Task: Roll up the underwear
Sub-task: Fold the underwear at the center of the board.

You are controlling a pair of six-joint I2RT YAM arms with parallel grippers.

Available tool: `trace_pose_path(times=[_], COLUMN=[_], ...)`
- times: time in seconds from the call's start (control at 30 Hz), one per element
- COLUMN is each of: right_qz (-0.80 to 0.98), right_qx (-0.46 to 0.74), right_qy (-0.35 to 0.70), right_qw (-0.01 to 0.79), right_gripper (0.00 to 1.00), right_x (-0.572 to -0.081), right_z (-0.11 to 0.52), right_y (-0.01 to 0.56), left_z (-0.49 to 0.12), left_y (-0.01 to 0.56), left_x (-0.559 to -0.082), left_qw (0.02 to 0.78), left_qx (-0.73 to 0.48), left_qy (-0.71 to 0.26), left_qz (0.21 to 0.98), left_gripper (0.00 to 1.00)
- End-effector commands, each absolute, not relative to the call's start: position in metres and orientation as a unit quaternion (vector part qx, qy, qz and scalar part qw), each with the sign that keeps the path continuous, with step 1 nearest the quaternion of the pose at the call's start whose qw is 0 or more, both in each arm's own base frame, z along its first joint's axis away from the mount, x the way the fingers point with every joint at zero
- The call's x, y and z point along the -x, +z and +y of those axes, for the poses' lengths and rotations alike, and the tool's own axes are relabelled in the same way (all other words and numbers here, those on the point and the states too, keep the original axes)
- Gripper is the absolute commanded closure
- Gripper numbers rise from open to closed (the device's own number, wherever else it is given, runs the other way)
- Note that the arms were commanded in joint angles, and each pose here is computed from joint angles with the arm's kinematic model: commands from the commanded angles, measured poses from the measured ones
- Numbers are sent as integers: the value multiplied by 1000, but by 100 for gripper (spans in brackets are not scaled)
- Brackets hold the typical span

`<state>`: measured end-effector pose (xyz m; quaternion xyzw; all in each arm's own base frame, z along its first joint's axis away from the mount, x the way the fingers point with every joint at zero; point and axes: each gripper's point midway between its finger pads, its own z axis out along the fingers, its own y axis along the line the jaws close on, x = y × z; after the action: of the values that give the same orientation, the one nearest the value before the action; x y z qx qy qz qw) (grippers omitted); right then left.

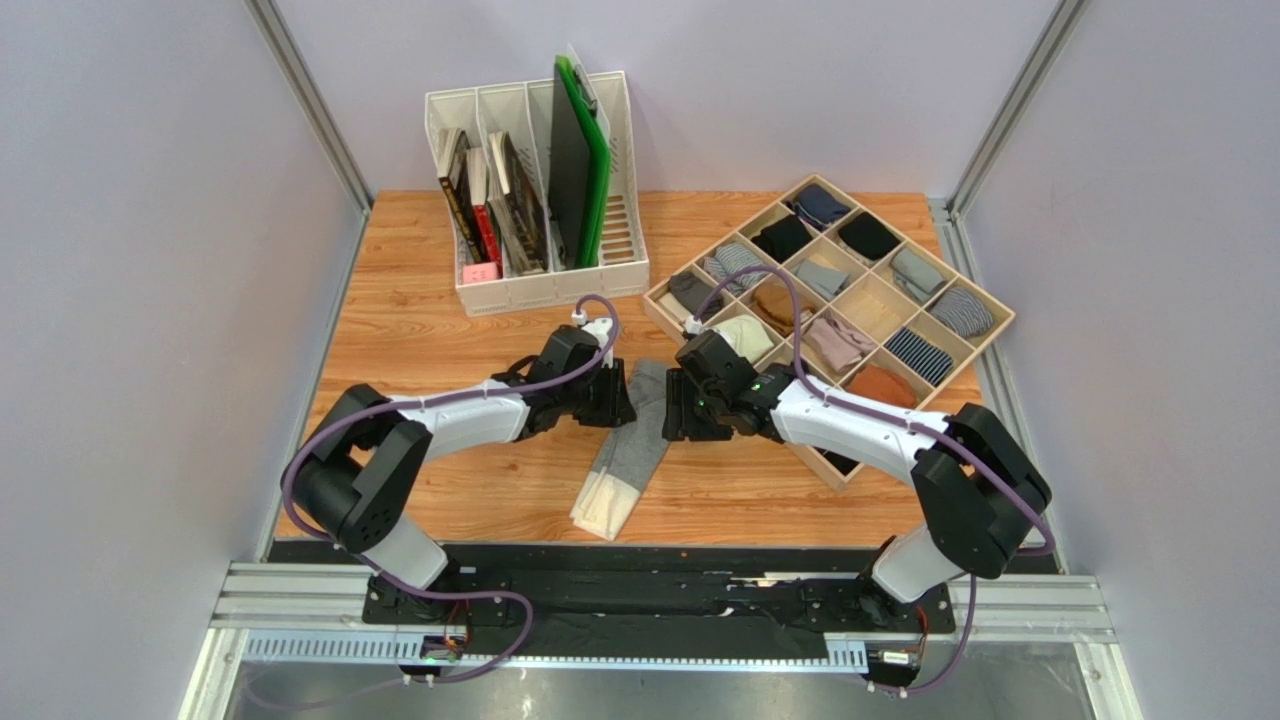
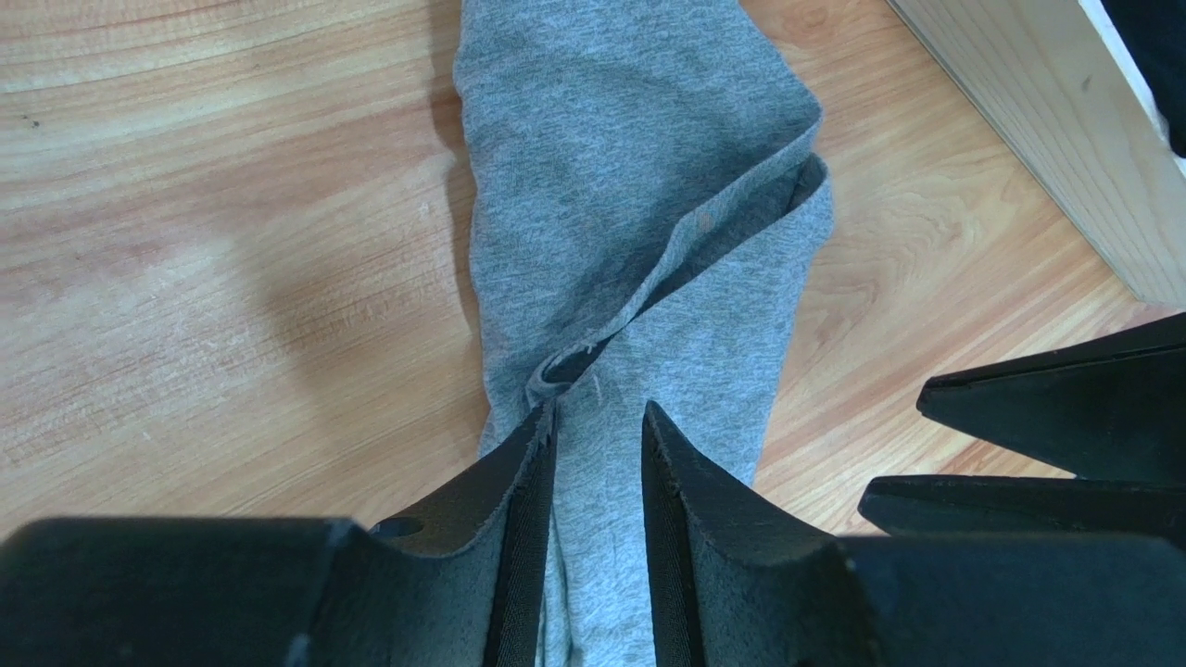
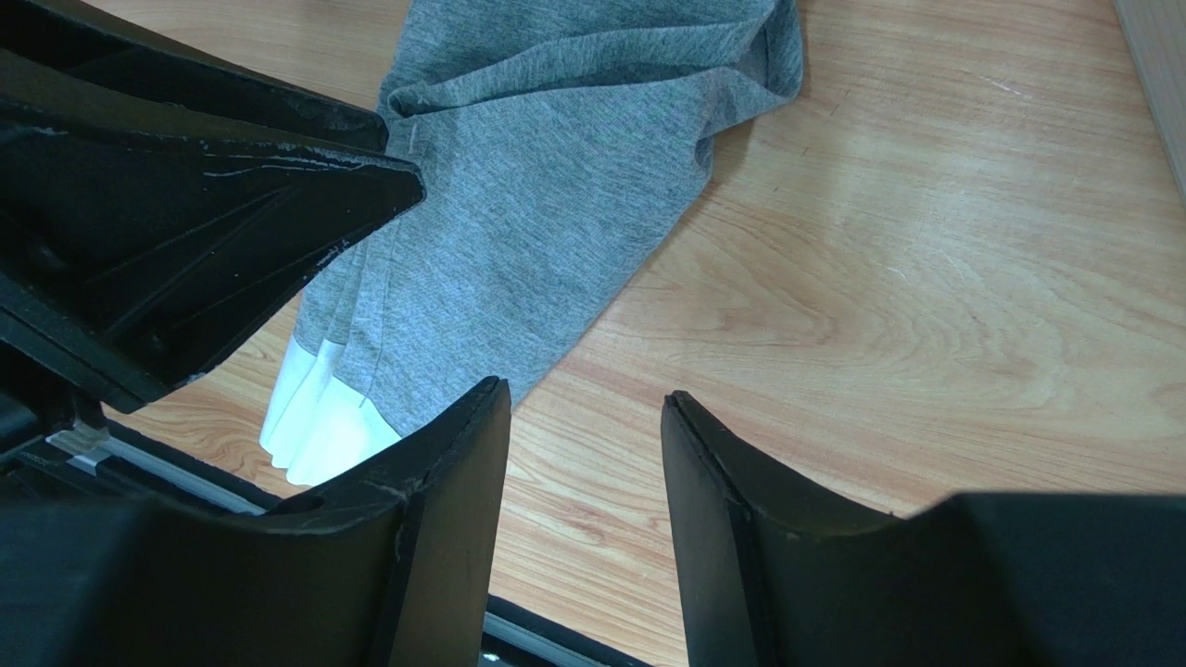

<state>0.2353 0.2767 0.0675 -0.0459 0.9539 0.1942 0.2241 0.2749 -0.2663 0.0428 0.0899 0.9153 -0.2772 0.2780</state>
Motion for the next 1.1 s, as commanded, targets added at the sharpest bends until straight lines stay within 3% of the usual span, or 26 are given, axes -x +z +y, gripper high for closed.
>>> trace_pose_path(times=[0.0,0.53,0.63,0.73,0.8,1.07], right_qz=[951,952,953,953,953,954], right_qx=[41,49,49,48,49,46], right_qy=[205,214,211,211,209,202], right_qw=[229,214,212,213,214,214], right_gripper=[52,52,52,51,51,52], right_x=[-240,-236,-236,-236,-236,-236], right_z=[282,287,286,285,284,282], right_y=[67,62,59,59,59,59], left_z=[-272,-278,-281,-283,-282,-273], left_y=[52,45,43,41,42,67], left_x=[-285,-285,-284,-284,-285,-284], left_qw=[302,299,298,297,299,333], left_qx=[-102,-117,-117,-114,-112,-100], left_qy=[-267,-246,-248,-249,-248,-249], left_qz=[909,914,914,915,915,904], left_gripper=[64,64,70,92,99,100])
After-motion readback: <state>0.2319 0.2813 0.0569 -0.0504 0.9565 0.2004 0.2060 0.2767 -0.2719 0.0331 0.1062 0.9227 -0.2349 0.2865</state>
